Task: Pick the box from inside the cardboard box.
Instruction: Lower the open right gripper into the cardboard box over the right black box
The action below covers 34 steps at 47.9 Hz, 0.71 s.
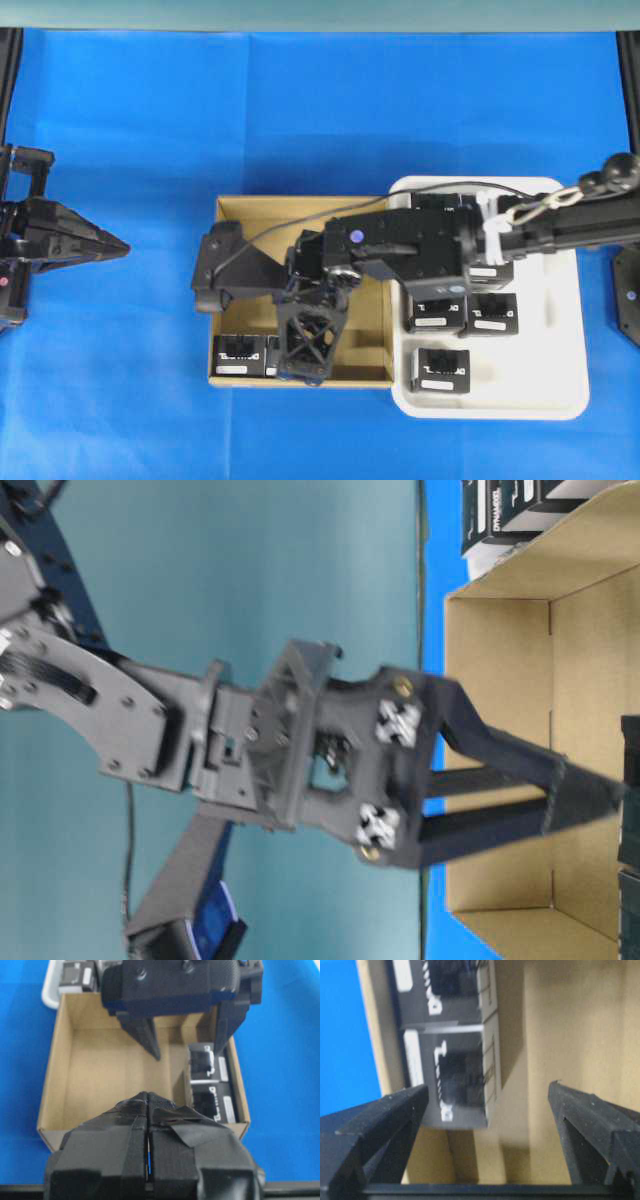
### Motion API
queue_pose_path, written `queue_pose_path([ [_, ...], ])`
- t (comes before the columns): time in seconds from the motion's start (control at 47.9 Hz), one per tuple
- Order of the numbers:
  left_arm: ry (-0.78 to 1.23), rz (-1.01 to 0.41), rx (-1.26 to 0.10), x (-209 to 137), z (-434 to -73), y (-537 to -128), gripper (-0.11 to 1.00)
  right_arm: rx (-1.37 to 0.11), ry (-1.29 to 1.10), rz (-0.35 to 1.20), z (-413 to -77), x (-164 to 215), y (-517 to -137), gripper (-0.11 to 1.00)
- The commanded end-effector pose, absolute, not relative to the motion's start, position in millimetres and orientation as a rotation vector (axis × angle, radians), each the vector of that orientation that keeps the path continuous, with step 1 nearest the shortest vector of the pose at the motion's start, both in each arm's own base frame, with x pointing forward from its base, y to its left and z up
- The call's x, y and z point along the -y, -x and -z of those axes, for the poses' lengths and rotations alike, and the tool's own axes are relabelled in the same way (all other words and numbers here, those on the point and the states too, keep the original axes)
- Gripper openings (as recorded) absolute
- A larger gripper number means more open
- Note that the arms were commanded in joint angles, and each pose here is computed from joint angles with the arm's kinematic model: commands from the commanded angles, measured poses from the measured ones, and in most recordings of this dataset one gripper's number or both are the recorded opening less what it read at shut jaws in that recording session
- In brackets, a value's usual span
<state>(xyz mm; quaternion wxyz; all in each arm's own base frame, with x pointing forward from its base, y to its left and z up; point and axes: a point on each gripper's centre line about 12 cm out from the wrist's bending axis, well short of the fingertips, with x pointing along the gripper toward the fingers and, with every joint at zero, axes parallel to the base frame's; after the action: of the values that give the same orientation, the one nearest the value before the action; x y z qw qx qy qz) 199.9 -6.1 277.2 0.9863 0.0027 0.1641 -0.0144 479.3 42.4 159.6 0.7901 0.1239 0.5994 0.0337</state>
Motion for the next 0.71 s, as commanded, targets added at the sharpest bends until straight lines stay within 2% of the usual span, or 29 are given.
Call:
queue_pose_path([
  [0.0,-0.005,0.027,-0.301,5.8,-288.4,-202.4,-0.07,-1.280,-0.286,-0.085,-158.2,-46.8,-483.9,1.00],
  [0.292,-0.006,0.027,-0.307,5.8,-286.5,-202.7,-0.07,-1.316,-0.271,-0.101,-140.0,-49.7,-484.2,1.00],
  [0.689,-0.006,0.027,-0.311,5.8,-285.3,-203.1,-0.07,-1.326,-0.263,-0.030,-136.6,-12.6,-481.1,1.00],
])
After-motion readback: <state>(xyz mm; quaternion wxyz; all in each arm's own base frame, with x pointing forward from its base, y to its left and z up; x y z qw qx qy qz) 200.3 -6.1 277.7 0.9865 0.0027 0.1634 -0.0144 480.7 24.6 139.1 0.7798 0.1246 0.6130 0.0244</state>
